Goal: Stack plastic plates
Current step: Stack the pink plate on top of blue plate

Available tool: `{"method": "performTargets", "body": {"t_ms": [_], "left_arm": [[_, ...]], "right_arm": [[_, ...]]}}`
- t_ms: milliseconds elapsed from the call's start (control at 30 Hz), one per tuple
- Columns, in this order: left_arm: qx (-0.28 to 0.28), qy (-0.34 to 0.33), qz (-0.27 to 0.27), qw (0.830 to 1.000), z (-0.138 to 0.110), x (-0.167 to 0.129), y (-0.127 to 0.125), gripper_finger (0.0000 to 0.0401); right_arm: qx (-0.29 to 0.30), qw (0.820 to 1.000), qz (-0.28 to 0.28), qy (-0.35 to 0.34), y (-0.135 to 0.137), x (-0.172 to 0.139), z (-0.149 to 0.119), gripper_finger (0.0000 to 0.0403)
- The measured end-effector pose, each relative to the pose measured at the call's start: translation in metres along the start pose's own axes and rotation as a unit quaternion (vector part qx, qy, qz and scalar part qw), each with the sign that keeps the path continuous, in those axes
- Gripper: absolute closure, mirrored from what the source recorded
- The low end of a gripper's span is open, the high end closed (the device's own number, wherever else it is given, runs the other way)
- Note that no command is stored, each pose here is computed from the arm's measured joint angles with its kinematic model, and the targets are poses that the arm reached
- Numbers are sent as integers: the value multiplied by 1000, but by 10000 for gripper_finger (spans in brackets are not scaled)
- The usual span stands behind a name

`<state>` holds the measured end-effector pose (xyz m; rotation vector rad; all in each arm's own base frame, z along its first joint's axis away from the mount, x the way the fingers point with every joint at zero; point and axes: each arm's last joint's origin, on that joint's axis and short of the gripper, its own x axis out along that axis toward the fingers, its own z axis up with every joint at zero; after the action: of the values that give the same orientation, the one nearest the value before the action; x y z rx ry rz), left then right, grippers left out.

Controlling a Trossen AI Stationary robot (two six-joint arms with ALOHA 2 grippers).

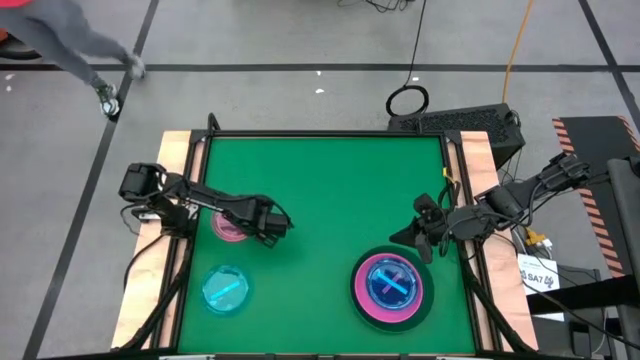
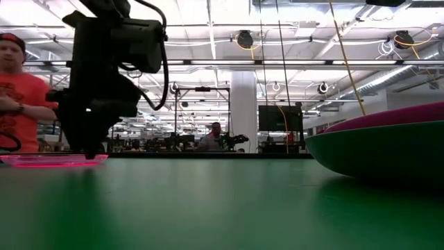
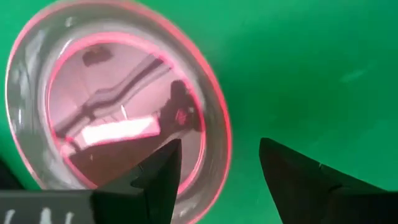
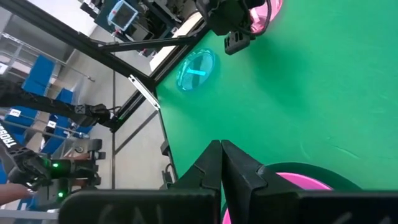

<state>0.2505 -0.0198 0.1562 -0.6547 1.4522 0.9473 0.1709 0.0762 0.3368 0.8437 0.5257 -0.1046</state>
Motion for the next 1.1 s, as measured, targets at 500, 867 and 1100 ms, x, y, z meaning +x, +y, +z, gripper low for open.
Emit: {"method": "performTargets", "body": {"t_ms": [500, 867, 1100], "left_arm": [[38, -8, 32, 999, 1, 17, -10, 283], [65, -6, 27, 998, 2, 13, -15, 365], [84, -12, 18, 996, 9, -8, -23, 393]], "right_arm": [[-1, 1000, -2, 0, 0, 1, 0, 403], [-8, 1000, -2, 1, 0, 1, 0, 403], [-16, 1000, -1, 1, 0, 1, 0, 403]]}}
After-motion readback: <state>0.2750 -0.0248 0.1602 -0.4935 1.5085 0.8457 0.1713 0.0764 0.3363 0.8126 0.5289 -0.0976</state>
